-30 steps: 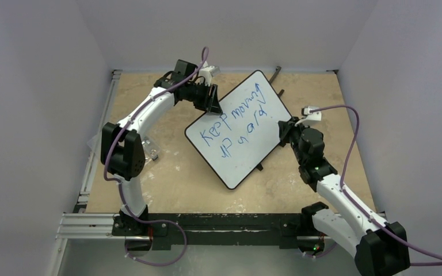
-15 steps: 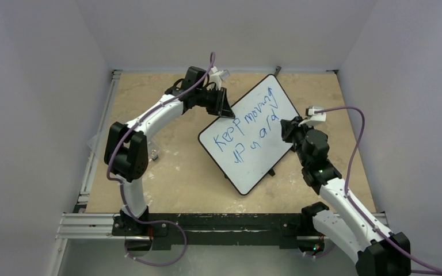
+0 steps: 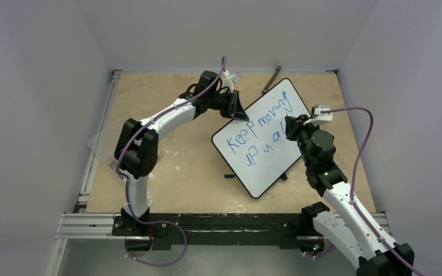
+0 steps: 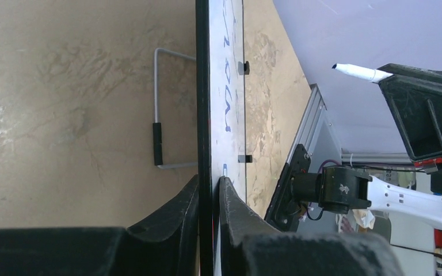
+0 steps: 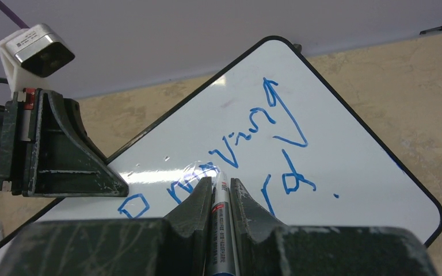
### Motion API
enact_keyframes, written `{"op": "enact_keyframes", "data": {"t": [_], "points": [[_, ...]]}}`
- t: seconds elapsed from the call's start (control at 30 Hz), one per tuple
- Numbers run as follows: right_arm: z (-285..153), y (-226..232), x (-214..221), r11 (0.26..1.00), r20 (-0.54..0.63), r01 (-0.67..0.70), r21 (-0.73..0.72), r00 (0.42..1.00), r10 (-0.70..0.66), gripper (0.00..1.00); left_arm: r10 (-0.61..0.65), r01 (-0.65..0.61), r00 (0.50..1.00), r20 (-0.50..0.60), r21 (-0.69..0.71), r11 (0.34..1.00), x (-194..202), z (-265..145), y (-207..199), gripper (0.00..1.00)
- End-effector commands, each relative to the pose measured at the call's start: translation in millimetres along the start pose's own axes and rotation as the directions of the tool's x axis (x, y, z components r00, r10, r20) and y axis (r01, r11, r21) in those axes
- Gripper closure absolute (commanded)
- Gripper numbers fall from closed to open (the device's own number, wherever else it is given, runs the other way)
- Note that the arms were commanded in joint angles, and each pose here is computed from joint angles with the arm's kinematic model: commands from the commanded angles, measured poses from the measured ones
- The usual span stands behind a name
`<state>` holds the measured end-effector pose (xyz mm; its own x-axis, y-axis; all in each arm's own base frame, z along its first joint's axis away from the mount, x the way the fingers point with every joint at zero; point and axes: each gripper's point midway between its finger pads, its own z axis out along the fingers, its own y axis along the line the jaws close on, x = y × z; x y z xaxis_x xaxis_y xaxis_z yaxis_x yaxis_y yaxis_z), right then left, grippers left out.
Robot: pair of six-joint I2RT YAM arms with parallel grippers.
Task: Write a sentence on the whiteboard
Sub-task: Move the whiteboard to the center of the board.
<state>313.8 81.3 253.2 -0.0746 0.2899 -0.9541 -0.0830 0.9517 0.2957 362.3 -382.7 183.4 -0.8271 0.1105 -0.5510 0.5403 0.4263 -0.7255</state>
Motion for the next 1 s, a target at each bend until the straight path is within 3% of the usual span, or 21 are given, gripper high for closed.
{"op": "enact_keyframes", "data": {"t": [0.0,0.23,0.57,0.83,0.97], "points": [[-4,3,-28,1.0,0.059,0.007,0.006,0.998,-0.007,1.0,0.069,-0.071,0.997,0.027,0.084,0.994,-14,17,-28,0.88],[-7,2,-33,1.0,0.069,0.012,0.012,0.998,-0.013,1.0,0.107,-0.106,0.994,0.005,0.127,0.986,-10,31,-38,0.83],[-9,3,-37,1.0,0.072,0.008,0.007,0.997,-0.009,1.0,0.202,-0.202,0.979,0.006,0.085,0.976,-18,17,-41,0.52],[-10,5,-39,1.0,0.076,0.005,0.0,0.997,-0.005,1.0,0.317,-0.315,0.943,0.099,-0.03,0.949,-57,-38,-48,0.32],[-10,7,-40,1.0,0.079,0.001,-0.008,0.997,-0.001,1.0,0.453,-0.423,0.88,0.142,-0.198,0.884,-62,-81,-46,0.27]]}}
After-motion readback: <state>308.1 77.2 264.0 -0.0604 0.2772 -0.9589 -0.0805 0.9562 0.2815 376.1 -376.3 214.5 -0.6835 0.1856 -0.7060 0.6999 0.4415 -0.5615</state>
